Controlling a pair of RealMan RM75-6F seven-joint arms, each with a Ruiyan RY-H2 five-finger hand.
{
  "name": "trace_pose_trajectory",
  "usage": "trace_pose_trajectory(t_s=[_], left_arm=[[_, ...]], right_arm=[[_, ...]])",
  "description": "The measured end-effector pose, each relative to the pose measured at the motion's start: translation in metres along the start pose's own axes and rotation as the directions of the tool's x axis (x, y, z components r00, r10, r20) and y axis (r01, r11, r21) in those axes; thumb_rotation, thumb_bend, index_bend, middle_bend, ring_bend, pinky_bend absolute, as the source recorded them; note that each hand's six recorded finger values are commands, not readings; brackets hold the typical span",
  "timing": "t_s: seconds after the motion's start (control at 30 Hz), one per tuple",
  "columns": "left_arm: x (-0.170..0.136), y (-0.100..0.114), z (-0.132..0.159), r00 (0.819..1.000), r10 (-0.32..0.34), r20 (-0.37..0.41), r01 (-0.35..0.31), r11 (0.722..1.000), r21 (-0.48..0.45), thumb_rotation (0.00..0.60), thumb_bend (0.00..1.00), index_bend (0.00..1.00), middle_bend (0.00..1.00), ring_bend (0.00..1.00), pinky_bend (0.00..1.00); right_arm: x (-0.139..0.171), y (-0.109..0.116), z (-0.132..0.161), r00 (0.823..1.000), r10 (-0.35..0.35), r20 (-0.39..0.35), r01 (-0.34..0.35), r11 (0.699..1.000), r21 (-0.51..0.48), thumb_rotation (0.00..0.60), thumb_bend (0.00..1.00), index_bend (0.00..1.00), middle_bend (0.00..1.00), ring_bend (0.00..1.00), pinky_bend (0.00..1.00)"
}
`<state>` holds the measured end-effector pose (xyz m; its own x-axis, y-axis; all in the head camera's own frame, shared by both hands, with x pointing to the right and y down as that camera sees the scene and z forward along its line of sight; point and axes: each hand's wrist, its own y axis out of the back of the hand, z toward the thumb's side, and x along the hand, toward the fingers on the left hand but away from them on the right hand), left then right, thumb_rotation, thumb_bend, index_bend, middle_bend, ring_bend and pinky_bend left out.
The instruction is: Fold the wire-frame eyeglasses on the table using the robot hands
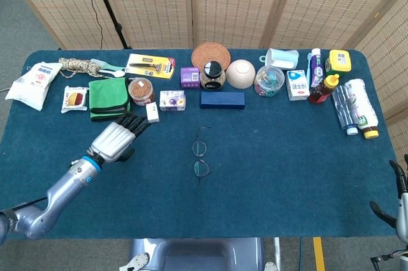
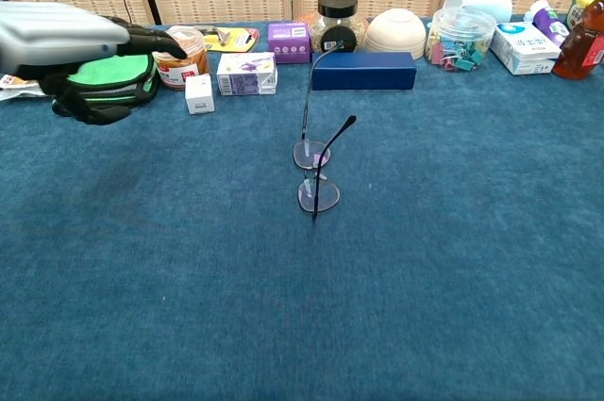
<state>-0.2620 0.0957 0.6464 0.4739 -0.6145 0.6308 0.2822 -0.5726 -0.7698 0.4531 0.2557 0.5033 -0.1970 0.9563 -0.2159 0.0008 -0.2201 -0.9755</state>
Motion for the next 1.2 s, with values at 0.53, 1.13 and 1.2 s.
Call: trace_pose_trajectory(t_s=[0.53, 1.13, 1.2], left_arm=[[0.060, 0.007, 0.062, 0.998, -0.011, 0.063, 0.007, 0.998, 0.064, 0.501, 0.44, 0.01, 0.02, 0.01, 0.01], [0.105, 0.036, 0.125, 0.995, 0.001, 0.101, -0.015, 0.991, 0.135, 0.499, 0.44, 0.01, 0.01, 0.00, 0.01], [0.109, 0.038, 0.132, 0.994, 0.001, 0.108, -0.016, 0.989, 0.144, 0.500, 0.44, 0.01, 0.01, 0.00, 0.01]], right_arm=[[0.000, -0.002, -0.007, 1.000, 0.005, 0.010, -0.005, 1.000, -0.011, 0.600, 0.00, 0.13, 0.03, 0.00, 0.00], [0.001, -0.004, -0.019, 0.999, 0.011, 0.033, -0.010, 1.000, -0.025, 0.600, 0.00, 0.13, 0.03, 0.00, 0.00], [0.001, -0.004, -0.021, 0.999, 0.009, 0.037, -0.008, 1.000, -0.027, 0.600, 0.00, 0.13, 0.03, 0.00, 0.00]])
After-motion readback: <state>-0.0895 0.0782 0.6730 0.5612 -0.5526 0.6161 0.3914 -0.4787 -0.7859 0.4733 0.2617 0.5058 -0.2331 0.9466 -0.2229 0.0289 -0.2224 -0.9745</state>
